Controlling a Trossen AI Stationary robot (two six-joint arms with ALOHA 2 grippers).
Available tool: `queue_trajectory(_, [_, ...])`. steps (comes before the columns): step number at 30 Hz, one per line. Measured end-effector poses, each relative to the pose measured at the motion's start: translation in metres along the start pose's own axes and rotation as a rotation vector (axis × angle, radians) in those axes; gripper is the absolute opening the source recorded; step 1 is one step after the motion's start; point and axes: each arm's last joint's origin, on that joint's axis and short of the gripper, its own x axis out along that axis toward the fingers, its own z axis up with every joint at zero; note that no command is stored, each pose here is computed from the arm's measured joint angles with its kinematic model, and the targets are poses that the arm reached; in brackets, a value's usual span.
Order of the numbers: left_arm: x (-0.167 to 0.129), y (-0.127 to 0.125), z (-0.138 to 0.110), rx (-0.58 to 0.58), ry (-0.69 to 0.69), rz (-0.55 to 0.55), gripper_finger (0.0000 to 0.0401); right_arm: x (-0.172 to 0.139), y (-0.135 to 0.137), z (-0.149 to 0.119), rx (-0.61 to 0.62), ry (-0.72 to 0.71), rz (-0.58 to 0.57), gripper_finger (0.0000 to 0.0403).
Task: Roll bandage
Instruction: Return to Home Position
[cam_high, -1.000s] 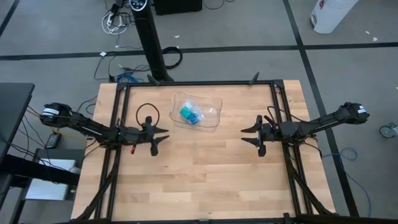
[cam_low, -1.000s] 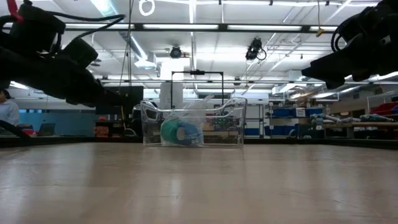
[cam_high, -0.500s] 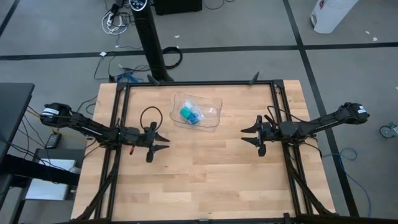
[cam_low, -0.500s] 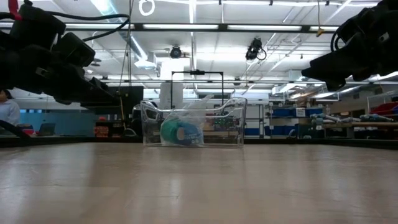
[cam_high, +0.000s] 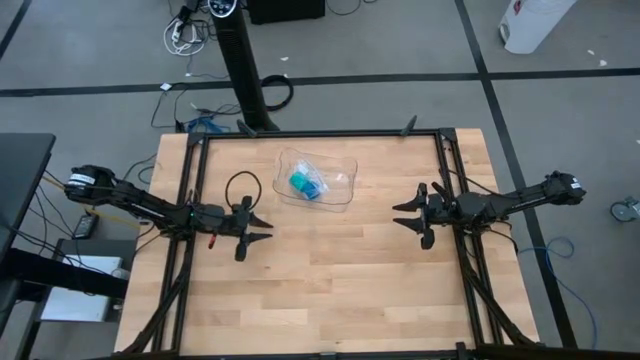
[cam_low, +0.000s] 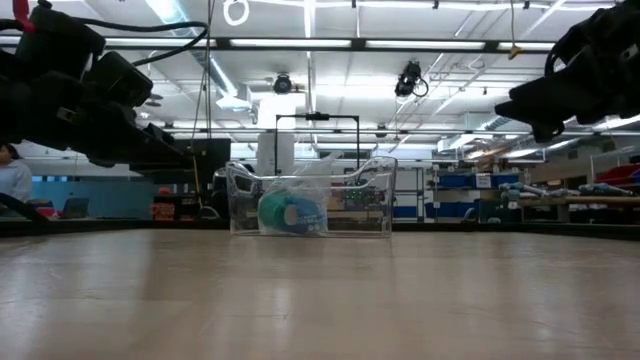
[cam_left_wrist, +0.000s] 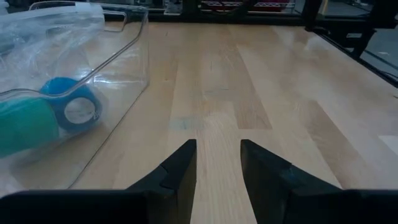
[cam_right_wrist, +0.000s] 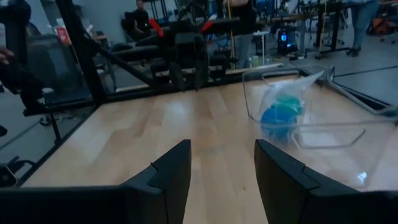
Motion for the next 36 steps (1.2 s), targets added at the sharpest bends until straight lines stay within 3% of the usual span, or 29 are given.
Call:
queue_trajectory(5, [0.0,0.001,-0.006,0.006,0.059,0.005,0.0131,-0.008,-0.003,-0.002,-0.003,0.009,-0.001,0.0167])
queue_trajectory(14, [-0.011,0.003,-0.018,0.023,0.22,0.02,0.0131,-0.016,-0.003,0.009,0.035,-0.118,0.022,0.0167])
queue_trajectory(36, [-0.046,0.004,0.003,0.002,0.021,-0.008,0.0131,-0.015,-0.008,0.008,0.031,-0.116,-0.019,0.0167])
